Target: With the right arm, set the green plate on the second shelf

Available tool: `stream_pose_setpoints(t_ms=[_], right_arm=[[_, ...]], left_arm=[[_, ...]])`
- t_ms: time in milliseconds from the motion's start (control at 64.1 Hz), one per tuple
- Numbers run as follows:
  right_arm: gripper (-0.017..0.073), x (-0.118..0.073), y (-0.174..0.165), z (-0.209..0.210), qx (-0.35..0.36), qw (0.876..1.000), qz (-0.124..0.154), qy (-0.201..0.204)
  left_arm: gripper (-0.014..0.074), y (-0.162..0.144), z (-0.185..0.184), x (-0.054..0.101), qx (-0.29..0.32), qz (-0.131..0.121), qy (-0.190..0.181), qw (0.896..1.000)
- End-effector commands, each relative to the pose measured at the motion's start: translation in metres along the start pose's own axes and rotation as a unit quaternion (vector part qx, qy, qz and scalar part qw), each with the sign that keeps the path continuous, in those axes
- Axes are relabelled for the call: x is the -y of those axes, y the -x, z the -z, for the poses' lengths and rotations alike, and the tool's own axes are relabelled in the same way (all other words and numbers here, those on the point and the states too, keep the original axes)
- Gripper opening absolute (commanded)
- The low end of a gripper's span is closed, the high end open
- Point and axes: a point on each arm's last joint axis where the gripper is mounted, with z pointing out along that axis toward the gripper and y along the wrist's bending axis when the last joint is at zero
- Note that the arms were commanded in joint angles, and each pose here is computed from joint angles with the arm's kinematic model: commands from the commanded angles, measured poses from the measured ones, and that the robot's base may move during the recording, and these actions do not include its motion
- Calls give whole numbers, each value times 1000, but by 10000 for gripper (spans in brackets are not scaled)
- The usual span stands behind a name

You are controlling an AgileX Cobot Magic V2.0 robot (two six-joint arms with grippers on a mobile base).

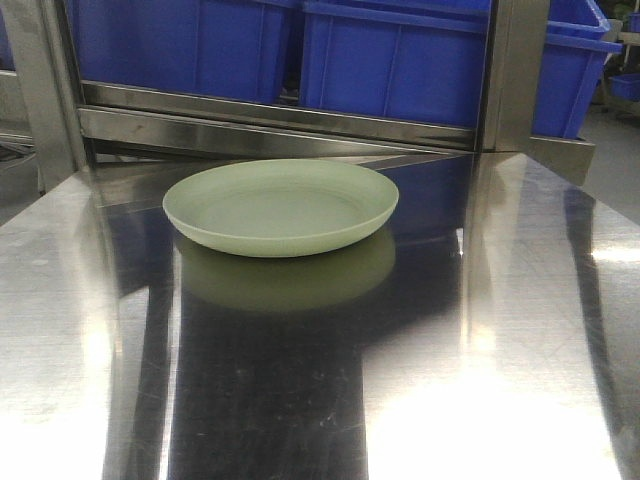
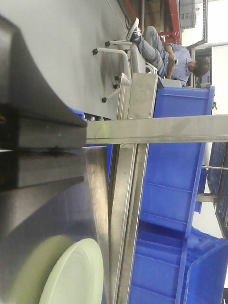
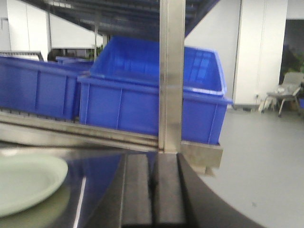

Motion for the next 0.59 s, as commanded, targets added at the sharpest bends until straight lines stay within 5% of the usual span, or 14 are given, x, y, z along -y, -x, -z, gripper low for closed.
stream_pose_setpoints(t_ms=[0, 187, 374, 577], right_arm=[[48, 0, 8, 1, 24, 1000, 3, 0], [49, -2, 34, 2, 55, 998, -21, 3], [49, -5, 85, -5, -53, 998, -24, 1], [49, -16, 141, -56, -169, 979, -111, 22]], left_arm=[[130, -5, 1, 0, 29, 5, 1, 1000], [130, -5, 1, 0, 29, 5, 1, 1000], [130, -5, 1, 0, 29, 5, 1, 1000], [130, -5, 1, 0, 29, 5, 1, 1000]])
